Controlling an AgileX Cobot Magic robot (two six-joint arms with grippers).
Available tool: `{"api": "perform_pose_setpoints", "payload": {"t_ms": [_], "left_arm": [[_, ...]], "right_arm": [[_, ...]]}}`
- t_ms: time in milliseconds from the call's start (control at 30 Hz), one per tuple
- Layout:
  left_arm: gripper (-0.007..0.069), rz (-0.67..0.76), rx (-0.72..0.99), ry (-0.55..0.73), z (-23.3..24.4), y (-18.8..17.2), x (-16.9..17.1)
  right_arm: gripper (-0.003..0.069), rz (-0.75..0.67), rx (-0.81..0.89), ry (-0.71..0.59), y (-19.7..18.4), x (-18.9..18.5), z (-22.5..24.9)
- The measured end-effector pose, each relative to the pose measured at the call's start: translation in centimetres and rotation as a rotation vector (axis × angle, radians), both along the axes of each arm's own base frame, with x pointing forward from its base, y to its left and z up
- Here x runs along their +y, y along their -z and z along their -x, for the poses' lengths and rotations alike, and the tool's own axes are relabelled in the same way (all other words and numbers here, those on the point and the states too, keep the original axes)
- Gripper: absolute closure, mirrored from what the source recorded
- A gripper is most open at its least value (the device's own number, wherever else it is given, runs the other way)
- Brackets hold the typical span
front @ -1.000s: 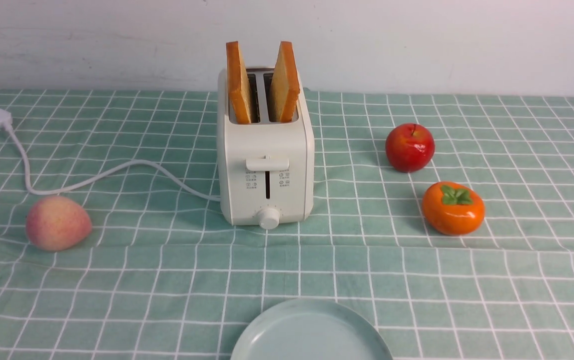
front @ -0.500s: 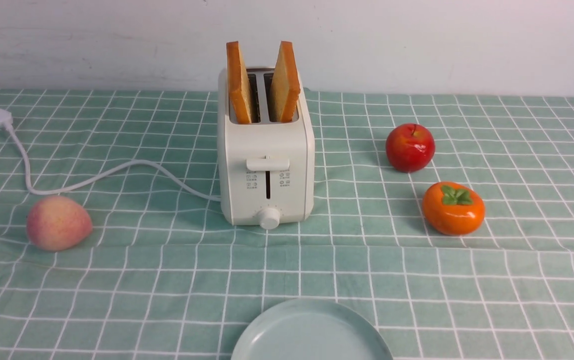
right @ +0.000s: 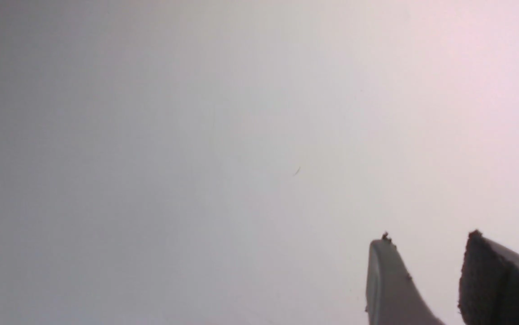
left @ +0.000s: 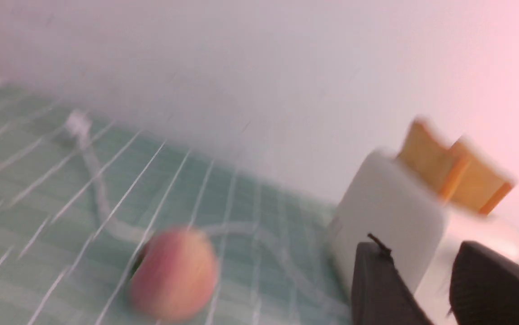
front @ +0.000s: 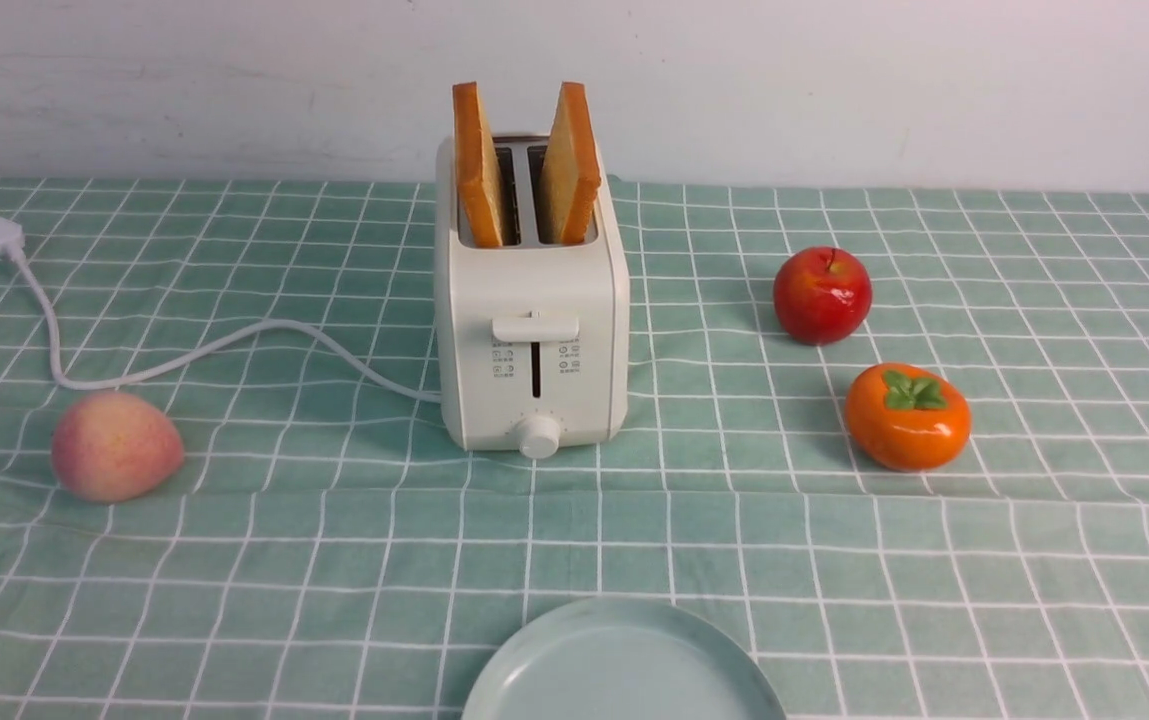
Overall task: Take toasted bread from bread machine on blue coffee table place on plate.
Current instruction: 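Grasp the toast slice in the toaster and pull it up out of the slot with the right gripper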
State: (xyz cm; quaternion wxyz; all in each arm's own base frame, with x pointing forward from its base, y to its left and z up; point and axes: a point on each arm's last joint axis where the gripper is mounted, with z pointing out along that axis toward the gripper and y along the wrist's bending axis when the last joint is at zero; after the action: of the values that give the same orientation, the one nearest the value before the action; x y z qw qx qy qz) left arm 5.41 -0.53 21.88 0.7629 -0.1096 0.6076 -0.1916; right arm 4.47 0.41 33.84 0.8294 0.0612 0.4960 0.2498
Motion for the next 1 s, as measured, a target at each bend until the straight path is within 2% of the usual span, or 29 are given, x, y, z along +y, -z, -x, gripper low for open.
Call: {"api": "perform_pose_setpoints", "payload": {"t_ms": [33,133,233,400,500,600,633,667,767,833,867,900,933,967,1000], "left_arm": [[0.0388,-0.002,-0.121,0.032,0.3,-1.0,-0.3],[0.0388,-0.007,-0.250,0.067,0.9,-2.1,-0.6],[0.0388,-0.016,-0.405,0.106,1.7,-3.3,-0.9],[0.0388,-0.078,-0.601,0.050,2.9,-5.2,-0.7],[0.0388,-0.054,-0.649,0.008,4.0,-8.6,-0.3],[0.0388,-0.048,-0.621,-0.020,4.7,-11.0,0.0],[0.0388,-0.068,-0.563,-0.050,5.2,-13.1,0.1],[0.0388,-0.074,-0.571,-0.056,5.5,-13.8,0.2],[0.0388,-0.132,-0.465,-0.101,5.3,-17.7,0.3],[0.0388,-0.182,-0.311,-0.125,3.4,-19.9,0.5],[0.0388,-0.192,-0.240,-0.126,2.3,-20.3,0.5],[0.0388,-0.199,-0.161,-0.124,1.0,-20.3,0.5],[0.0388,-0.200,-0.154,-0.124,0.7,-20.3,0.5],[0.0388,-0.214,-0.005,-0.117,-1.8,-19.5,0.5],[0.0388,-0.225,0.062,-0.116,-2.8,-19.0,0.6]], "right_arm": [[0.0419,0.048,0.002,0.037,-1.8,0.1,-0.7],[0.0419,0.098,0.005,0.066,-4.2,0.4,-2.1],[0.0419,0.231,0.042,0.120,-6.8,1.2,-4.6],[0.0419,0.460,0.100,0.198,-6.5,2.2,-8.0],[0.0419,0.512,0.159,0.197,-5.6,2.7,-9.9],[0.0419,0.531,0.197,0.188,-5.1,3.1,-11.2],[0.0419,0.538,0.235,0.161,-5.4,3.5,-12.2],[0.0419,0.547,0.228,0.138,-5.4,3.6,-12.5],[0.0419,0.545,0.305,0.093,-7.8,4.6,-14.1],[0.0419,0.567,0.341,-0.013,-10.5,5.8,-15.9],[0.0419,0.585,0.371,-0.043,-11.1,6.2,-17.0],[0.0419,0.621,0.366,-0.170,-11.5,6.6,-17.9],[0.0419,0.619,0.377,-0.157,-11.5,6.7,-18.1],[0.0419,0.637,0.454,-0.115,-11.6,7.3,-19.5],[0.0419,0.655,0.492,-0.135,-11.1,7.6,-20.4]]}}
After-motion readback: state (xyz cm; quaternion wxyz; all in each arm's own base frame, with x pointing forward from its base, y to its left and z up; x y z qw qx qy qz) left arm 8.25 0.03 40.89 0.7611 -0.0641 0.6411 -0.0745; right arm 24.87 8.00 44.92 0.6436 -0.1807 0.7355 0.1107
